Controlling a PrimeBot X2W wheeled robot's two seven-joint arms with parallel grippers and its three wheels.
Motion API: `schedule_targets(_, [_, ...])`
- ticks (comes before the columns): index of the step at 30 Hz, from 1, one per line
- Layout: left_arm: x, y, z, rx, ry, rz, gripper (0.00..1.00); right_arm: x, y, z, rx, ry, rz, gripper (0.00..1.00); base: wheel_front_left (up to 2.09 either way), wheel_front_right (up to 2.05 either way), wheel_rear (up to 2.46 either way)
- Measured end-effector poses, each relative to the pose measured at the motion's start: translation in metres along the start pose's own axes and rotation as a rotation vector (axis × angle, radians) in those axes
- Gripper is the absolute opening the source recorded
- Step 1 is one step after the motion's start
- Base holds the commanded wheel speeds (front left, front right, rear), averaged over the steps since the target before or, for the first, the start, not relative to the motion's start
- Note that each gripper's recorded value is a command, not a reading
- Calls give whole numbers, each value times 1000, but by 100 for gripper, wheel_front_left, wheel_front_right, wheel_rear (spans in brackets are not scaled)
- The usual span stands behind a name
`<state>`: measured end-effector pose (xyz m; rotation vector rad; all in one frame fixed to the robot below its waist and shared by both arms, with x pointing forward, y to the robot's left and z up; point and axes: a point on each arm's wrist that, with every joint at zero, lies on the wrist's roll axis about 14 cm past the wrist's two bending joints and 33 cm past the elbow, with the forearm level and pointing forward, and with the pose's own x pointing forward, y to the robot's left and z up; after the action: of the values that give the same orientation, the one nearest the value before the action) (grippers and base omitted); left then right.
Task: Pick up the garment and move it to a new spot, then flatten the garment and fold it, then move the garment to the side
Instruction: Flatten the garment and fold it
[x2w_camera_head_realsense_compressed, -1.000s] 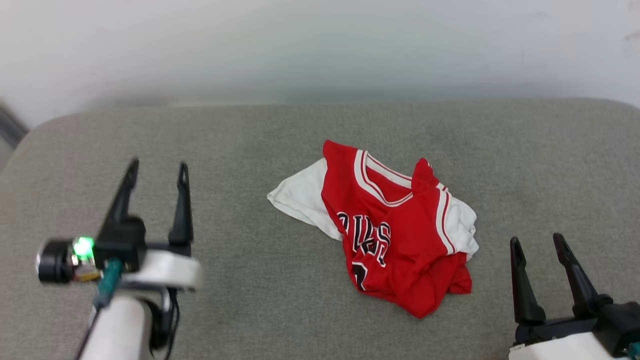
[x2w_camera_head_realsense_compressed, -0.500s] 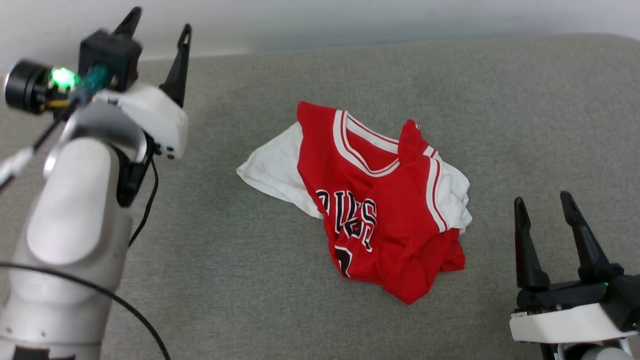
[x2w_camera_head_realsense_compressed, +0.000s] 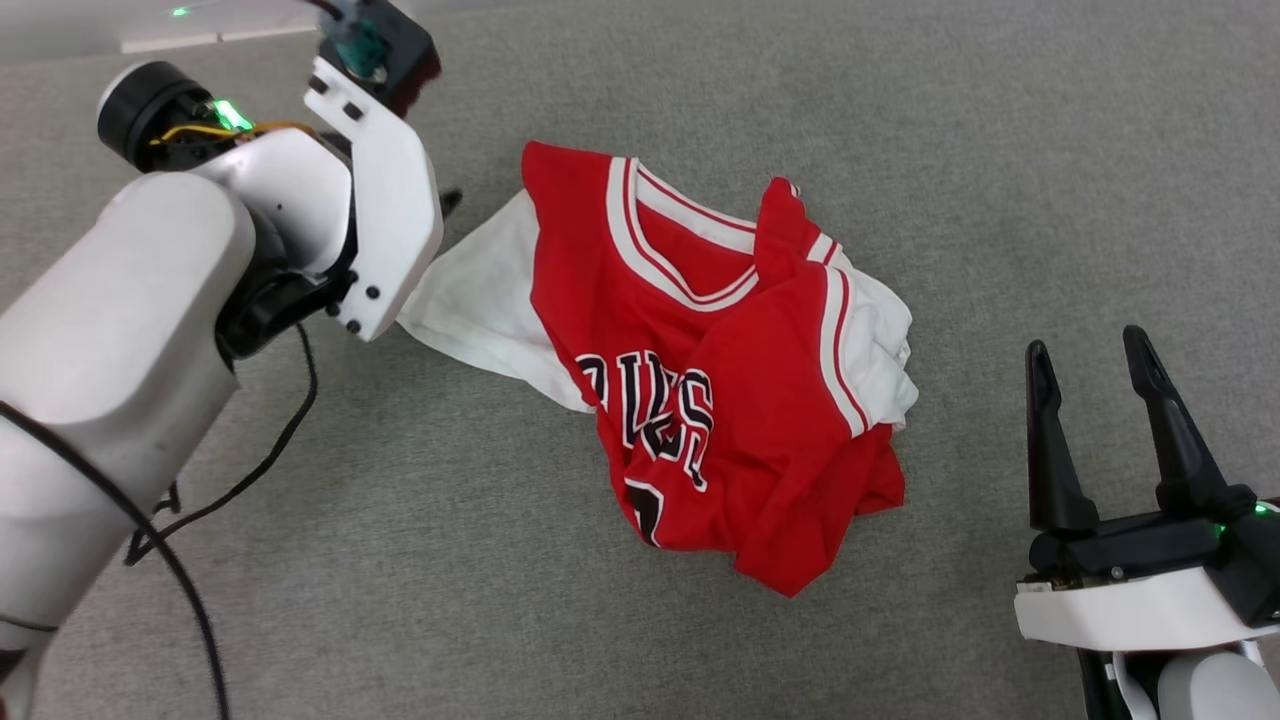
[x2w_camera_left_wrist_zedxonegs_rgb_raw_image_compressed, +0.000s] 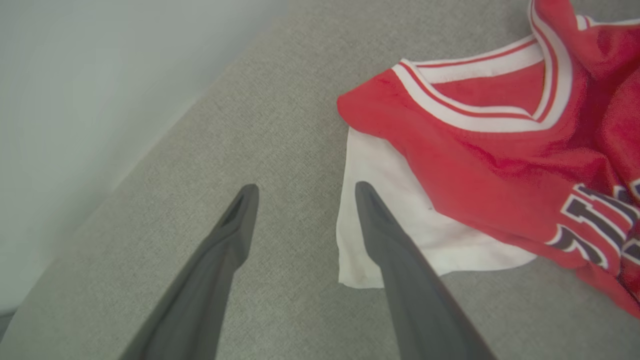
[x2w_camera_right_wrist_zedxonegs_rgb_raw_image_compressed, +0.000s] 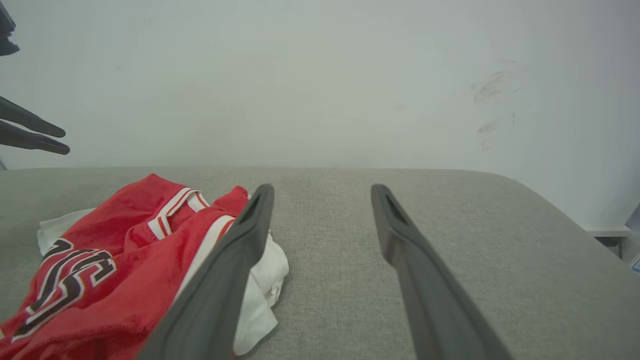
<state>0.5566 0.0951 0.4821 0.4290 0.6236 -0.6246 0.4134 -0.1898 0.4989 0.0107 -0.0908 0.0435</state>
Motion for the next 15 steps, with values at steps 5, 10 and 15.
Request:
schedule_targets(5, [9,-14,-39,37,245,-100,100,5,-2,-6,-5,13,-4,100,0,0,0])
schedule_targets(10, [18,-31,-69,41,400,-187,100,7,-4,-12,-9,27,-7,100,0,0,0])
schedule_targets(15, [28,-43,-97,57,487,-232,100,7,-8,-16,-14,39,-17,100,0,0,0])
